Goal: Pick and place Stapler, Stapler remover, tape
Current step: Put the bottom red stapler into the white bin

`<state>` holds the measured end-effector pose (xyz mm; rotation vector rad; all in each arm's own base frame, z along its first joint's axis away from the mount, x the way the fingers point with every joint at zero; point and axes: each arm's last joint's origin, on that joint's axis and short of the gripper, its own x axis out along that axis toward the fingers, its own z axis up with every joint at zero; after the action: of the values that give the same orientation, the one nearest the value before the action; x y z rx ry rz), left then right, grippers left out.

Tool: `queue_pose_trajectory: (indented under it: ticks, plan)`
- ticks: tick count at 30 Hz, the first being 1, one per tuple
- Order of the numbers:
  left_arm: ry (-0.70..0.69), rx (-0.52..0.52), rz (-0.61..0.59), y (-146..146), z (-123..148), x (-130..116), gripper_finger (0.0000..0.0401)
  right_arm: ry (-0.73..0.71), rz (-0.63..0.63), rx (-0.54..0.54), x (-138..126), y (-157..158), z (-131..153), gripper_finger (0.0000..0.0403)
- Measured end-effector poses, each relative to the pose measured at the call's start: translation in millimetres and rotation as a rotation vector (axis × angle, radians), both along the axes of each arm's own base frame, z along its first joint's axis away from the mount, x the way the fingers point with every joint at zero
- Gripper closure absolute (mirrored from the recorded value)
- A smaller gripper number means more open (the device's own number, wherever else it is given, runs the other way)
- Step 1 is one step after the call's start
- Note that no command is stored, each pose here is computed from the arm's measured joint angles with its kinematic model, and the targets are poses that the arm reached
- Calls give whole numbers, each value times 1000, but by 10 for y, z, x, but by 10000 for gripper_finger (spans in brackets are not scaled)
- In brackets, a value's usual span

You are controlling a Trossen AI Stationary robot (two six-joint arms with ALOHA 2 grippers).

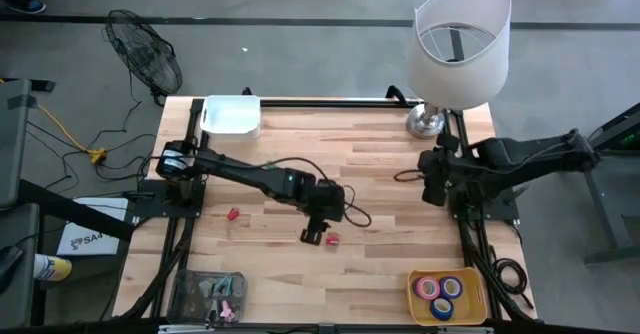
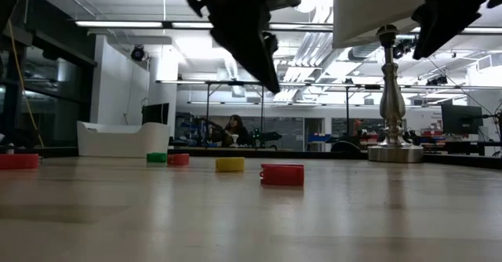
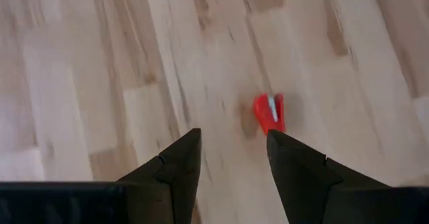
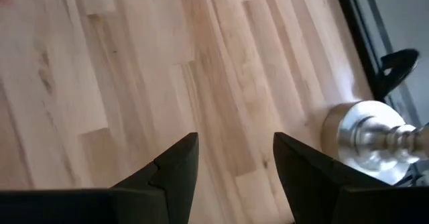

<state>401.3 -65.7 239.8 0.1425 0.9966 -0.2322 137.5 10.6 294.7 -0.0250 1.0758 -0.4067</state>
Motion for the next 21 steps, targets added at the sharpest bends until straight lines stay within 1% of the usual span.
queue_pose_trajectory:
  ticks: [3,6,9,12,14,16,17,20,21]
  plan:
    - [4,-19,18,-122,-72,28,218,-17,13,-5,42,-73,15,218]
    - [32,-38,35,-219,-191,53,188,-39,30,7,82,-136,30,219]
    - [26,-67,10,-286,-276,102,154,-52,35,18,104,-193,39,221]
    - [8,-78,-1,-325,-365,167,129,-45,27,18,102,-251,39,221]
    - [28,-76,0,-324,-433,173,121,-40,22,26,95,-288,38,221]
    - [6,-82,1,-328,-457,220,119,-46,20,51,86,-321,41,221]
    - [28,-79,0,-324,-477,201,119,-55,23,61,83,-334,46,221]
    - [-1,-92,-6,-340,-542,270,121,-98,23,75,19,-365,48,222]
    - [21,-87,-5,-337,-569,253,121,-112,17,73,-14,-370,41,222]
